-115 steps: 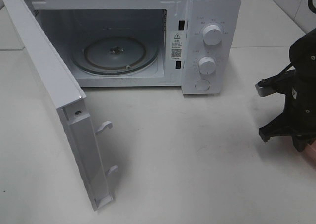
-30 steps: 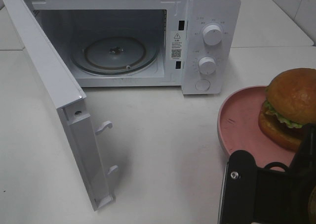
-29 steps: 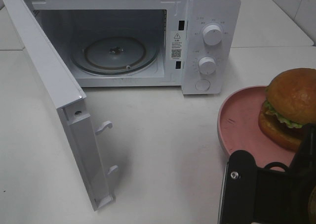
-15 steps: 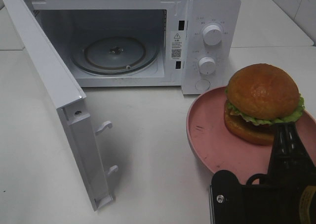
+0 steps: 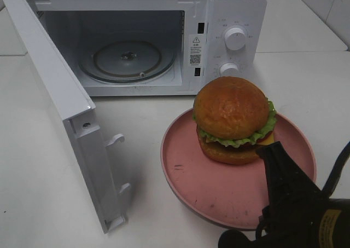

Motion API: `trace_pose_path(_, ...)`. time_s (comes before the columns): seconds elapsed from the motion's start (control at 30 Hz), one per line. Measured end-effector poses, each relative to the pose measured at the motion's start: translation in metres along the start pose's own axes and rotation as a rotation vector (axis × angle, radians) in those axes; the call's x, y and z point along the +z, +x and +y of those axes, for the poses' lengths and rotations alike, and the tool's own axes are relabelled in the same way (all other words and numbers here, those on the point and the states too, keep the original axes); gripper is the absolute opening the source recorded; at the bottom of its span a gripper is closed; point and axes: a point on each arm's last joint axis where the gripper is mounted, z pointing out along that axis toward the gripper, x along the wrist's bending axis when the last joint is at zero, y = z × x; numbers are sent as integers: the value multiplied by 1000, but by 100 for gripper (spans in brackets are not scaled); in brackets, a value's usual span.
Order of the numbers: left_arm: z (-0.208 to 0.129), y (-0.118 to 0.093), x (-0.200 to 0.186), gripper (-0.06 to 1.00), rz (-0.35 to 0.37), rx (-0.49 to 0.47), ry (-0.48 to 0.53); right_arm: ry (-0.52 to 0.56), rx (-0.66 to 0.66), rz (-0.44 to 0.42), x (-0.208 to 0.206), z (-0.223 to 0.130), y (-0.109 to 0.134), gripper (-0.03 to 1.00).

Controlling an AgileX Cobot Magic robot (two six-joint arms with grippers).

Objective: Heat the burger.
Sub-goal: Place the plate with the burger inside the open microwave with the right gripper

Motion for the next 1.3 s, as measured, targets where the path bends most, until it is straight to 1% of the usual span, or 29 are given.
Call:
trace_pose_path(0.27, 0, 0, 0, 97, 0, 0, 0, -32, 12, -3, 0, 3, 0, 4)
trace_pose_path(0.33, 0, 0, 0, 97, 0, 0, 0, -30, -30, -8, 1, 2, -1, 4)
trace_pose_path(0.4, 0, 0, 0, 97, 0, 0, 0, -33, -33, -8, 2, 2, -2, 4)
trace_pose_path(0.63, 0, 0, 0, 97, 0, 0, 0, -39, -37, -18, 15, -14, -21, 4)
trace_pose_path(0.73, 0, 0, 0, 97, 0, 0, 0, -49, -45, -23, 16, -15, -23, 4)
trace_pose_path(0.8, 0, 0, 0, 97, 0, 0, 0, -79, -66, -44, 22, -22, -34, 4)
trace_pose_path(0.9, 0, 0, 0, 97, 0, 0, 0, -89, -95, -61, 26, -28, -41, 4)
trace_pose_path(1.1, 0, 0, 0, 97, 0, 0, 0, -97, -123, -84, 30, -36, -48, 4)
trace_pose_path(1.17, 0, 0, 0, 97, 0, 0, 0, -104, -160, -104, 33, -42, -54, 4)
trace_pose_path(1.3, 0, 0, 0, 97, 0, 0, 0, -119, -181, -111, 35, -46, -57, 4)
